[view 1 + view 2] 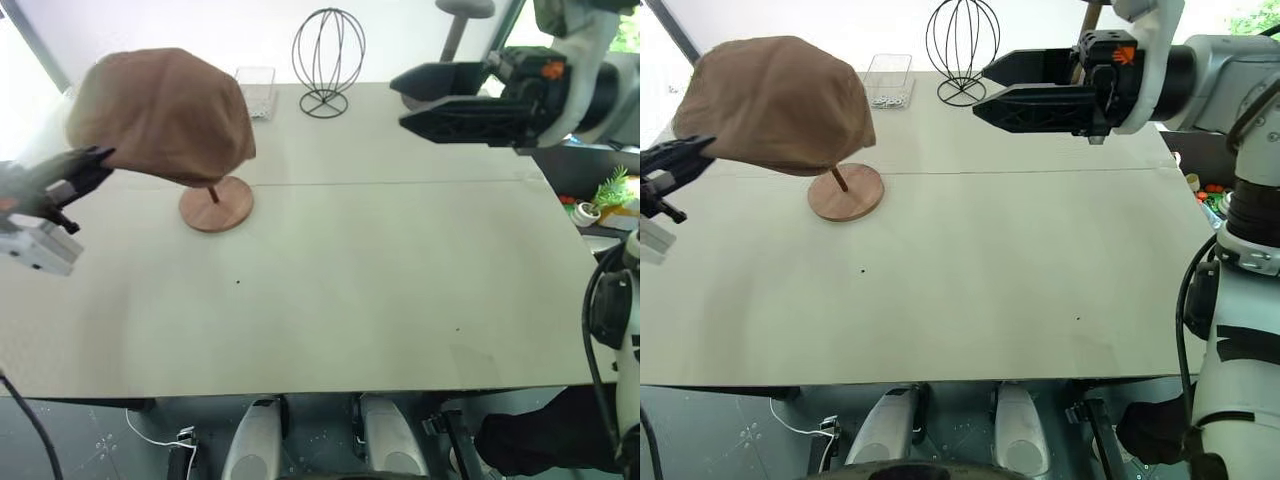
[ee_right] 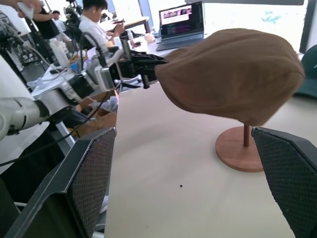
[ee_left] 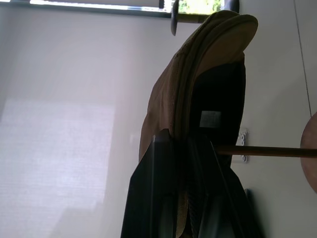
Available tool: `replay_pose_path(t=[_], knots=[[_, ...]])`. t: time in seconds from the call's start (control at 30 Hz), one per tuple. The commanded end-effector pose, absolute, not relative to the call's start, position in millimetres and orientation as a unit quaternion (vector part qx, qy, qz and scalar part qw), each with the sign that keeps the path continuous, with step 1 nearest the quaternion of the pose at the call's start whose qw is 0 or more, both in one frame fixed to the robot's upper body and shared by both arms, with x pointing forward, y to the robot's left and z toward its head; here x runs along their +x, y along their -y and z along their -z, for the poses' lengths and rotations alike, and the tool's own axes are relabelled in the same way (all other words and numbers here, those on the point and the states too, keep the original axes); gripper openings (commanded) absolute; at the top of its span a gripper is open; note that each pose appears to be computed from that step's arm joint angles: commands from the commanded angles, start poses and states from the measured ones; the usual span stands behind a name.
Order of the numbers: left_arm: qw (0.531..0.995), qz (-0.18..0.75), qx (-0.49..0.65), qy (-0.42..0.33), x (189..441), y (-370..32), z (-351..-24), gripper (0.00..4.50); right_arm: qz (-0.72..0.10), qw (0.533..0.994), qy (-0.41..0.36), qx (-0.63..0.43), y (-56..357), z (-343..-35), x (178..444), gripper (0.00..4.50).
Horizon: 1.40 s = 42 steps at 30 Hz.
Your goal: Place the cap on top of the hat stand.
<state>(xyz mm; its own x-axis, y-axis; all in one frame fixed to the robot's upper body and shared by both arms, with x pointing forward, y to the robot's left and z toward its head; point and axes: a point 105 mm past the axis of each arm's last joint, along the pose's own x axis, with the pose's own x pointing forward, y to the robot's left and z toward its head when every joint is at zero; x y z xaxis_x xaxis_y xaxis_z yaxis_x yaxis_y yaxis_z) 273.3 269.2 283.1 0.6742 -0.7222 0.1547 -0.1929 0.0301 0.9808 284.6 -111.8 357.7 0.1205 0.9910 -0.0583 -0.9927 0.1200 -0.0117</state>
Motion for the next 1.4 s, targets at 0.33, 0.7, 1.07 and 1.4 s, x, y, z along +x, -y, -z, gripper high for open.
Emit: replay_pose_path(t=[0.33, 0.7, 1.07, 1.4], knots=[[0.65, 0.176, 0.675, 0.303, 280, -307, -279, 0.09, -0.661, 0.748, -0.003, -0.053, 115, -373, 278, 4.5], [0.681, 0.143, 0.652, 0.302, 279, -312, -281, 2.28, -0.66, 0.75, -0.005, -0.047, 114, -370, 285, 4.5], [0.712, 0.121, 0.633, 0.279, 269, -315, -288, 4.43, -0.659, 0.751, -0.001, -0.041, 115, -367, 290, 4.5], [0.77, 0.086, 0.591, 0.223, 246, -313, -292, 4.43, -0.66, 0.75, 0.004, -0.031, 115, -364, 298, 4.5]])
